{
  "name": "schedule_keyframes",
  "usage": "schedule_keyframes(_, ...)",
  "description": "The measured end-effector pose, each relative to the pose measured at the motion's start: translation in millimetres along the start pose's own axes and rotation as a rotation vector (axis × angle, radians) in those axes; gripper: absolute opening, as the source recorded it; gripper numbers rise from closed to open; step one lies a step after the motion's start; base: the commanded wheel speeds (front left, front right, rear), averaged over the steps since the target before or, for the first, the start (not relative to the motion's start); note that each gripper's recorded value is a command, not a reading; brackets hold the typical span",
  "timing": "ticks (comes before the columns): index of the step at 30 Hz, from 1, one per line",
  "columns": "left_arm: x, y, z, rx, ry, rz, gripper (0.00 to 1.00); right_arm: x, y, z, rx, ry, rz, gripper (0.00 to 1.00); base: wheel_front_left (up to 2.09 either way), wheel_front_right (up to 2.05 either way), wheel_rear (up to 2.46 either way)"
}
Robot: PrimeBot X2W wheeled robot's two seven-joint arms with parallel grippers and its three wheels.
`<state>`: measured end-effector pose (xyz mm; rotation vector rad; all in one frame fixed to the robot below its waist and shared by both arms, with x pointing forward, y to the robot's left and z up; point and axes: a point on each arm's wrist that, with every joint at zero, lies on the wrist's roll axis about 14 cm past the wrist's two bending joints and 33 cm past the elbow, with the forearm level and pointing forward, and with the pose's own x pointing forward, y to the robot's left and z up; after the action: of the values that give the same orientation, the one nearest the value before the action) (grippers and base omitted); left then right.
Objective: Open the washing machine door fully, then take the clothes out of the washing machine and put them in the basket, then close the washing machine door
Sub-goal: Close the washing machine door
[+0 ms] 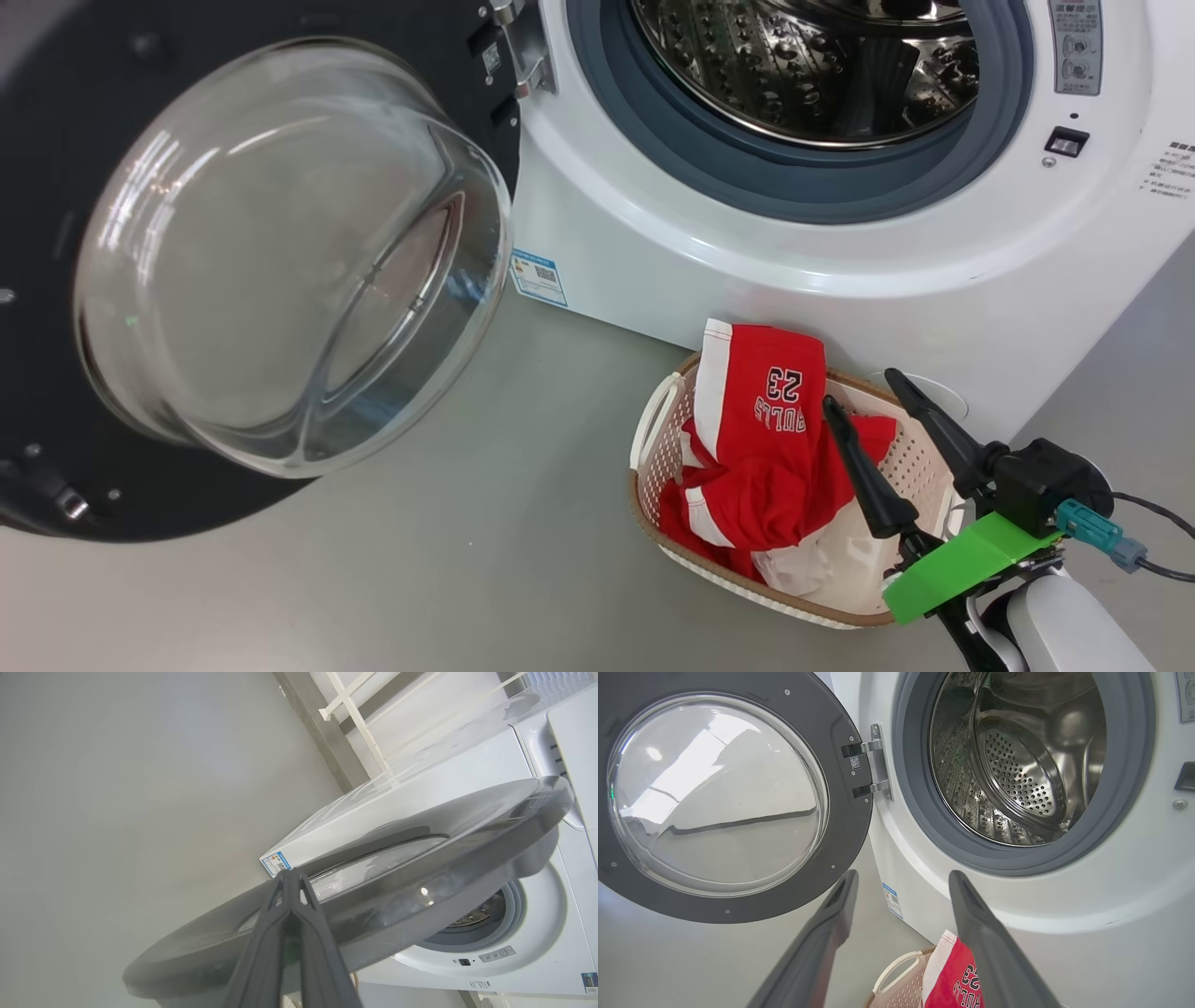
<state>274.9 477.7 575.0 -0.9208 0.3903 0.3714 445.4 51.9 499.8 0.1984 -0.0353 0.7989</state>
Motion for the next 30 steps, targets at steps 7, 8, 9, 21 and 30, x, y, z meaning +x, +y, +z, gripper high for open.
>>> schedule_keyframes(7,-9.7,-26.1,-24.5,0.046,0.130,-0.127,0.00,-0.8,1.7,6.7,-0.007,-0.013,-0.002,1.00,0.00,0.00,0.00)
schedule_keyframes(8,-10.3,-31.6,-29.6,0.060,0.154,-0.147,0.00,-1.0,1.6,7.5,-0.008,-0.015,-0.003,1.00,0.00,0.00,0.00)
schedule_keyframes(9,-10.7,-38.3,-35.2,0.070,0.176,-0.175,0.00,-1.3,1.3,8.2,-0.009,-0.016,-0.005,1.00,0.00,0.00,0.00)
schedule_keyframes(21,-22.5,-88.5,-85.8,0.179,0.382,-0.391,0.00,-6.7,-8.6,19.3,-0.022,-0.041,-0.040,1.00,0.00,0.00,0.00)
schedule_keyframes(30,-22.0,-132.8,-126.0,0.277,0.513,-0.556,0.00,-19.3,-20.8,25.9,-0.047,-0.053,-0.087,1.00,0.00,0.00,0.00)
